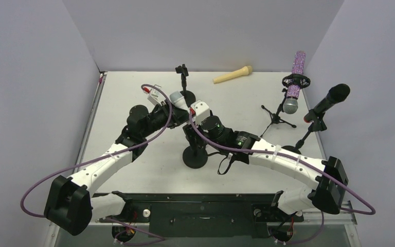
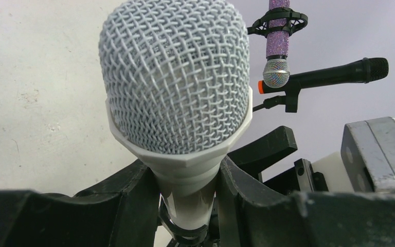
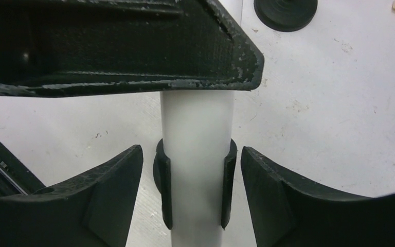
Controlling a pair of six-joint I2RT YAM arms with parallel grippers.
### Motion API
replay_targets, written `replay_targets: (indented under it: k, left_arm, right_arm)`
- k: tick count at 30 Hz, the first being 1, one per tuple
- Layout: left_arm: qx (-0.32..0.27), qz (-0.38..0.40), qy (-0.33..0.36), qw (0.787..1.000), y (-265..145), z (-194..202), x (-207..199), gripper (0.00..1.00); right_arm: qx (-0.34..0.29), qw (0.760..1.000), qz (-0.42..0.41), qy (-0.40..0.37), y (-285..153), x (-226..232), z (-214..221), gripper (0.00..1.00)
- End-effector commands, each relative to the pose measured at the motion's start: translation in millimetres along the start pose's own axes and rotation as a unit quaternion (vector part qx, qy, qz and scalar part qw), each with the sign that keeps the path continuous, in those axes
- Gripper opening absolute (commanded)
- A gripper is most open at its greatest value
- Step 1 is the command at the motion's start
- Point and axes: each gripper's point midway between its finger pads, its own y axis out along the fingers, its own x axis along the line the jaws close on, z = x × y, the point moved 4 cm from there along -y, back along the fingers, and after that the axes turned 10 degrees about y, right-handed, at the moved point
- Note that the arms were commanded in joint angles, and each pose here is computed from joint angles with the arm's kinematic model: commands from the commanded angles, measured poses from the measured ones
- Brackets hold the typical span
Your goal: Remove the microphone from the stand
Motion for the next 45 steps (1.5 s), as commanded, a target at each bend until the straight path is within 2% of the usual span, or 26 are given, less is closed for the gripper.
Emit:
replay_targets:
  k: [1, 9, 13, 19, 34, 45]
  left_arm:
    - [-0.036, 0.077, 0.014, 0.996, -6, -25, -34, 0.0]
    - [-0.049, 0.076, 0.018, 0.996, -10, -34, -33, 0.0]
    - [-0.066, 0.075, 0.028, 0.995, -13, -51, -35, 0.0]
    - [-0.086, 0.066, 0.052, 0.993, -17, -74, -34, 0.0]
    - [-0.128, 0.021, 0.095, 0.987, -32, -112, -20, 0.0]
    - [-0.146, 0.015, 0.109, 0.983, -36, -133, -15, 0.0]
  right_arm:
    - [-0.055, 0.998, 0.015, 0.017, 7, -1, -15, 0.63]
    - [-0.061, 0.998, 0.023, 0.019, 8, -3, -5, 0.31]
    - [-0.052, 0.998, 0.029, 0.013, 6, -5, 7, 0.19]
    - [-0.042, 0.998, 0.035, 0.007, -1, -8, 18, 0.15]
    - [-0.025, 0.999, 0.04, -0.004, -6, -14, 32, 0.13]
    - [-0.018, 0.999, 0.046, -0.011, -7, -17, 42, 0.13]
